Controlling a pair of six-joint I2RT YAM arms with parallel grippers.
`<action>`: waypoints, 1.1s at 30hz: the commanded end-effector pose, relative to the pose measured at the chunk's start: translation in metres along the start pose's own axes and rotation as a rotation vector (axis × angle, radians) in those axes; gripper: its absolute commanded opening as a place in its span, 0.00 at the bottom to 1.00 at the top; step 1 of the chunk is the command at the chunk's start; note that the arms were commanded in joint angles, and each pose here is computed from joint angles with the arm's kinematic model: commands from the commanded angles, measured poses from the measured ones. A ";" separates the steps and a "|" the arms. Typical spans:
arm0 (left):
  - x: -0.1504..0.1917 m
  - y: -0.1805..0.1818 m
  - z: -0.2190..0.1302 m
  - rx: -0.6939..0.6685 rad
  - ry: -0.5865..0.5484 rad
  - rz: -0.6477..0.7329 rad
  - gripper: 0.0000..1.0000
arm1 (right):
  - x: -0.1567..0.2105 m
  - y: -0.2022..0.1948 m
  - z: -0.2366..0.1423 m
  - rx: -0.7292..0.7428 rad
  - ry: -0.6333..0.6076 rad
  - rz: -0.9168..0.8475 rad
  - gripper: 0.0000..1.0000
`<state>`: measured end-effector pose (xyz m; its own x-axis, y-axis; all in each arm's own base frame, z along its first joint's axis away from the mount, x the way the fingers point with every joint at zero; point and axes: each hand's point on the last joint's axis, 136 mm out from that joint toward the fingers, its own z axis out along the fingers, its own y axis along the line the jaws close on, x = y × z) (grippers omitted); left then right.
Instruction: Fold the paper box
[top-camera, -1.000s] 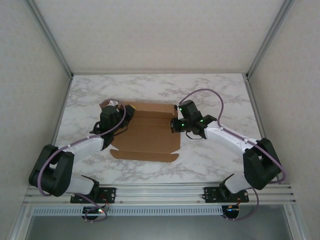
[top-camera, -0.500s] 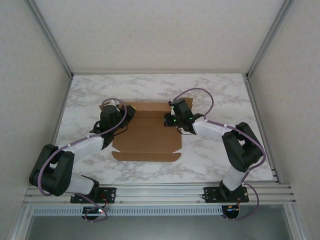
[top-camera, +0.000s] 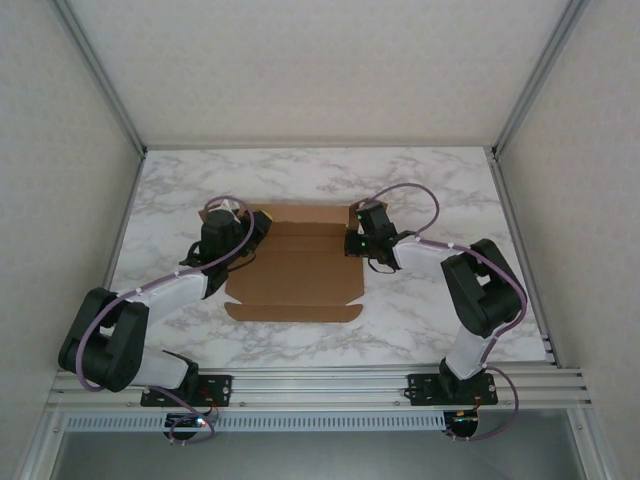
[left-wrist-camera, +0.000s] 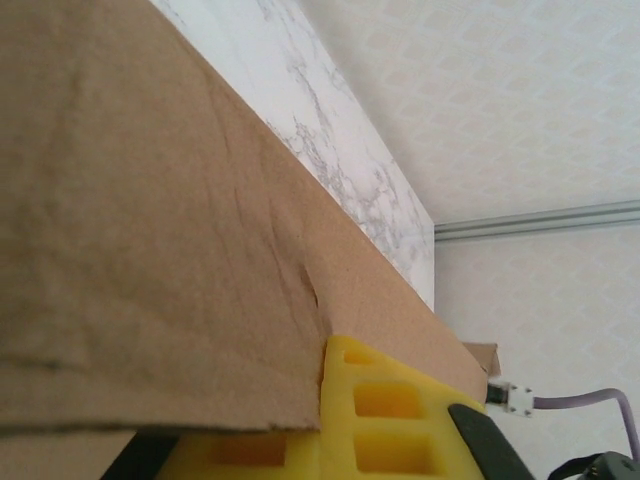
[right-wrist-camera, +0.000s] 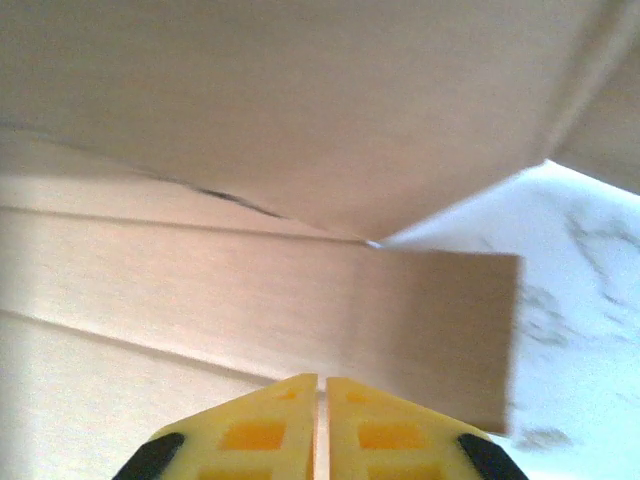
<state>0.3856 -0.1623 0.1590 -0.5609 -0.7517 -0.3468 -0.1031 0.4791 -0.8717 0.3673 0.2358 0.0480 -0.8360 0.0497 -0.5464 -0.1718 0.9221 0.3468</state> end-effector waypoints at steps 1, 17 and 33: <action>0.016 0.015 -0.001 -0.061 0.074 0.039 0.00 | -0.015 -0.013 -0.017 0.021 -0.066 -0.009 0.11; 0.011 0.013 0.006 -0.074 0.057 -0.009 0.00 | -0.006 -0.025 0.001 -0.093 0.065 0.093 0.43; 0.010 0.014 0.014 -0.089 0.063 -0.030 0.00 | -0.024 0.007 0.000 -0.290 0.044 0.162 0.44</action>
<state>0.3962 -0.1678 0.1594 -0.5719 -0.7570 -0.3161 -0.1300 0.4641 -0.8762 0.3808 0.2271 0.0425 -0.8959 0.1404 -0.4215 -0.1342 0.8189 0.5580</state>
